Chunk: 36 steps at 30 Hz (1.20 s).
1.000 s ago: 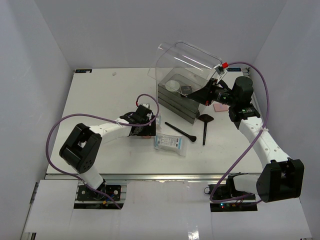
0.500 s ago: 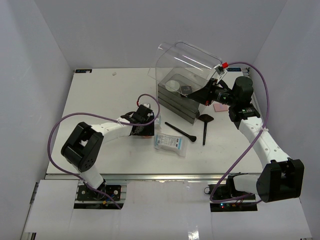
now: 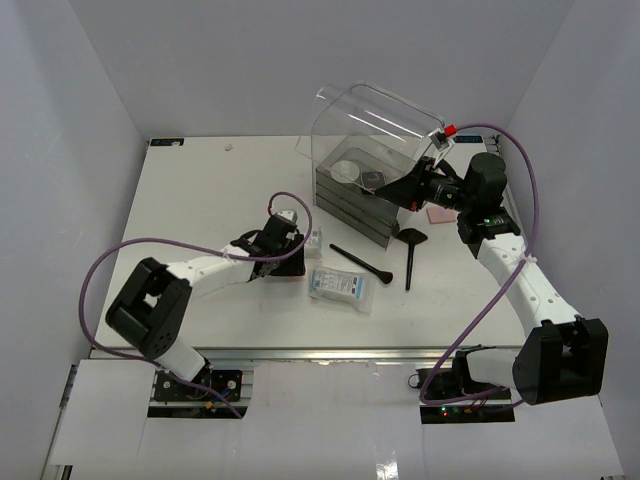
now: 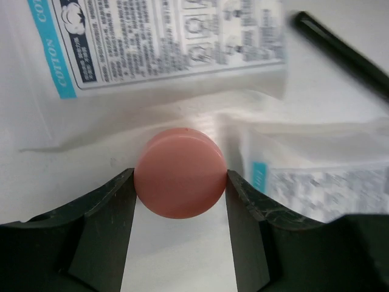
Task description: Organize the makeup
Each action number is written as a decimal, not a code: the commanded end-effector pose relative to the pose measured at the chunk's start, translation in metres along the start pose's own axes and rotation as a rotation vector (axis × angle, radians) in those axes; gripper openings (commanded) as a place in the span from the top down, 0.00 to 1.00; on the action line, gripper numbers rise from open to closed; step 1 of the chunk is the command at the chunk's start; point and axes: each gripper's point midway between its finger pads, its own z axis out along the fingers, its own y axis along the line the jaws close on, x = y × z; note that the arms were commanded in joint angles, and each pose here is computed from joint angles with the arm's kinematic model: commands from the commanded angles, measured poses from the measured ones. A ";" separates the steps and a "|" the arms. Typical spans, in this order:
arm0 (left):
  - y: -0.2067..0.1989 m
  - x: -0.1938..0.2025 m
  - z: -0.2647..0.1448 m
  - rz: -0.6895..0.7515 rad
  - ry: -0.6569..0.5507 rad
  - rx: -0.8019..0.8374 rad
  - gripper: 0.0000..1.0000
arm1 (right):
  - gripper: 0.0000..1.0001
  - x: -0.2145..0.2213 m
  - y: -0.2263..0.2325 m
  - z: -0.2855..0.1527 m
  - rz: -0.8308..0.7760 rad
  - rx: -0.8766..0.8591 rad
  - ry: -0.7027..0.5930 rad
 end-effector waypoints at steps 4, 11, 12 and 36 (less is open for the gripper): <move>-0.082 -0.078 -0.066 -0.115 -0.349 0.481 0.65 | 0.92 -0.033 0.037 -0.009 -0.200 -0.092 -0.090; -0.125 -0.137 -0.078 -0.102 -0.605 0.709 0.67 | 0.92 -0.035 0.040 -0.010 -0.200 -0.095 -0.094; -0.130 -0.146 -0.077 -0.095 -0.652 0.741 0.67 | 0.92 -0.035 0.041 -0.011 -0.200 -0.095 -0.095; -0.168 -0.241 -0.058 -0.104 -1.113 0.837 0.64 | 0.92 -0.036 0.042 -0.012 -0.201 -0.095 -0.099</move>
